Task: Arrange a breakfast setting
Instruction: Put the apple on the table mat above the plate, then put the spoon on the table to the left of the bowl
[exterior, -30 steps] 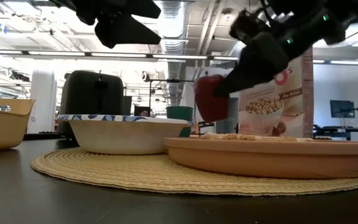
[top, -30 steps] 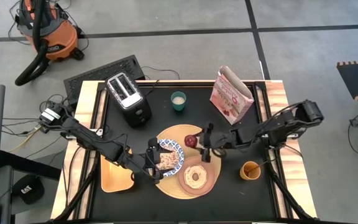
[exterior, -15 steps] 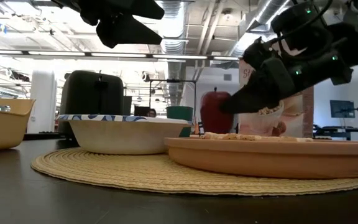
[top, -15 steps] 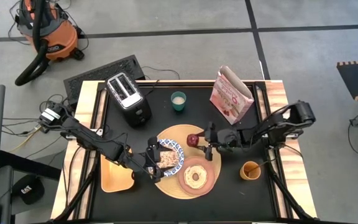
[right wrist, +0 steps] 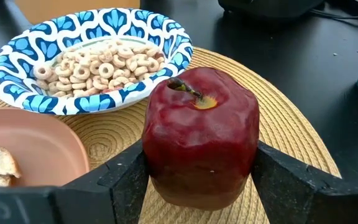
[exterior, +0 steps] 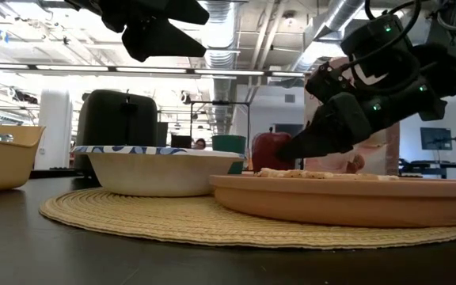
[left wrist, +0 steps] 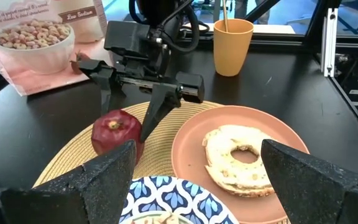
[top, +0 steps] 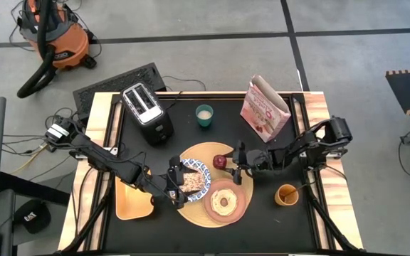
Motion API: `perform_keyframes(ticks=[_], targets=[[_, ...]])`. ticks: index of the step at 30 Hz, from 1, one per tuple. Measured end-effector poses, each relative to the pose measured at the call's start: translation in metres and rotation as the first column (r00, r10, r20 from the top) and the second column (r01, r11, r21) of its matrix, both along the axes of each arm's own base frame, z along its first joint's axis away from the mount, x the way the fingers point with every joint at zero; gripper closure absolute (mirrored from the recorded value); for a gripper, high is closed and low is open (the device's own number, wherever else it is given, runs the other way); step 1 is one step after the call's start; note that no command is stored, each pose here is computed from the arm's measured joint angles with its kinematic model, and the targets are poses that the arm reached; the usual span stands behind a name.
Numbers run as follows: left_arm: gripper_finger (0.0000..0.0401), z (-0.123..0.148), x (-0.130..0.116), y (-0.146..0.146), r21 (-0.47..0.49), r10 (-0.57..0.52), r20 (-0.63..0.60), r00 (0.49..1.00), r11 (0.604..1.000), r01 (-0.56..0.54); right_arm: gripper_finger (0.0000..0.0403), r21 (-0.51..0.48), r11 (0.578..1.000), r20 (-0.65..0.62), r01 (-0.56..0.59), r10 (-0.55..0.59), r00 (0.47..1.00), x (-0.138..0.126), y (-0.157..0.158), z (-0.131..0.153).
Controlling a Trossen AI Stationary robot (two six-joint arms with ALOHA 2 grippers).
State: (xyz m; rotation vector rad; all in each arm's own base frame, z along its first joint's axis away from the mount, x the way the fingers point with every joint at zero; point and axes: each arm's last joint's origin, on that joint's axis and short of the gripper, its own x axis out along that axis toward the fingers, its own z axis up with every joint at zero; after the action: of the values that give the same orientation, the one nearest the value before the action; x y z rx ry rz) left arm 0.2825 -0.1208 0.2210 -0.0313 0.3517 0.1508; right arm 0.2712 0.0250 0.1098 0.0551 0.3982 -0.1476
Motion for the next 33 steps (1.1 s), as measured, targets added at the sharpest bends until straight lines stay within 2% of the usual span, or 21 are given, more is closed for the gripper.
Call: perform_keyframes(ticks=[13,19,24,33], targets=[[0.0069,0.000,0.000,0.000,-0.007,0.002,0.001,1.000,1.000,-0.002,0.0036,0.002,1.000,-0.010,0.001,-0.001,1.000,-0.001,0.000,-0.001],[0.0069,0.000,0.000,0.000,-0.008,0.002,0.001,1.000,1.000,-0.002,0.0035,0.000,1.000,-0.005,0.001,-0.001,1.000,-0.003,0.000,0.007],[0.0069,0.000,0.000,0.000,-0.010,0.003,0.001,1.000,1.000,-0.003,0.0035,-0.006,1.000,-0.013,-0.001,0.001,1.000,-0.010,-0.001,0.025],[0.0069,0.000,0.000,0.000,-0.011,0.004,0.002,1.000,1.000,-0.004,0.0035,-0.017,1.000,-0.088,-0.026,0.025,0.996,-0.042,0.000,0.063]])
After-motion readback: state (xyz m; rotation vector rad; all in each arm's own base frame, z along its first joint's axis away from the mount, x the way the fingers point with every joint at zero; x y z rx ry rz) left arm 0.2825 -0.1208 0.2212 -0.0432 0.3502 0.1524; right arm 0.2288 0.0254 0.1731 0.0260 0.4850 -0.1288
